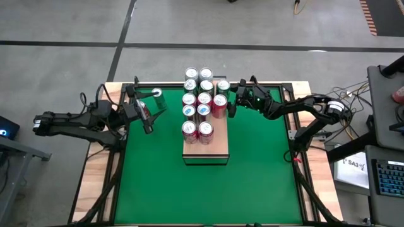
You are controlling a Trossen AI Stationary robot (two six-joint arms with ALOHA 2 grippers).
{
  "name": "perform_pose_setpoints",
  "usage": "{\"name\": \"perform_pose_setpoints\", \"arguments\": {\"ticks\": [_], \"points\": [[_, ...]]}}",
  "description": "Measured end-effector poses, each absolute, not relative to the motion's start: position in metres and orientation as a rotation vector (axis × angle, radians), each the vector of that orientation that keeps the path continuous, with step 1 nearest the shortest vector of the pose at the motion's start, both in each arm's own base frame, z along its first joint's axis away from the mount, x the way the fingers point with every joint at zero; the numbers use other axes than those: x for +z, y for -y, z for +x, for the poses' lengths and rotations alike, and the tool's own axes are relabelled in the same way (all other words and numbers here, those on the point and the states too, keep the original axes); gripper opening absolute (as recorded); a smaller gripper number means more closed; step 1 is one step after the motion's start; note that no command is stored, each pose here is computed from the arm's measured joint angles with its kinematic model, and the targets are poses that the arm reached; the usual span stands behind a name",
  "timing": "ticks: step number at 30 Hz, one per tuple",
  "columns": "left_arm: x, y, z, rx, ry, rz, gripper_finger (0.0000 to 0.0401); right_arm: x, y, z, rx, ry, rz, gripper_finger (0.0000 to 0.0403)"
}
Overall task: Place canned beverage on shelf
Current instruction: Put the green can on the shelf
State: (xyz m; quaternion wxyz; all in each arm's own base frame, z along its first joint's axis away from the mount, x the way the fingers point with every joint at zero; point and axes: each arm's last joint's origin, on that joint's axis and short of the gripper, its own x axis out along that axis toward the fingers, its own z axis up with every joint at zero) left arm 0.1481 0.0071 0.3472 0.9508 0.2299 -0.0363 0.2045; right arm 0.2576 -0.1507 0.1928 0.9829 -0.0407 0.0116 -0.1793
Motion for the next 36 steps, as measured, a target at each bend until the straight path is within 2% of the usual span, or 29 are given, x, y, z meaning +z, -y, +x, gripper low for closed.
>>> {"name": "perform_pose_setpoints", "arguments": {"ticks": [36], "points": [[0.349, -0.007, 0.148, 0.421, 0.096, 0.459, 0.0294, 0.201, 0.158, 0.270, -0.357, -0.116, -0.041, 0.0327]]}}
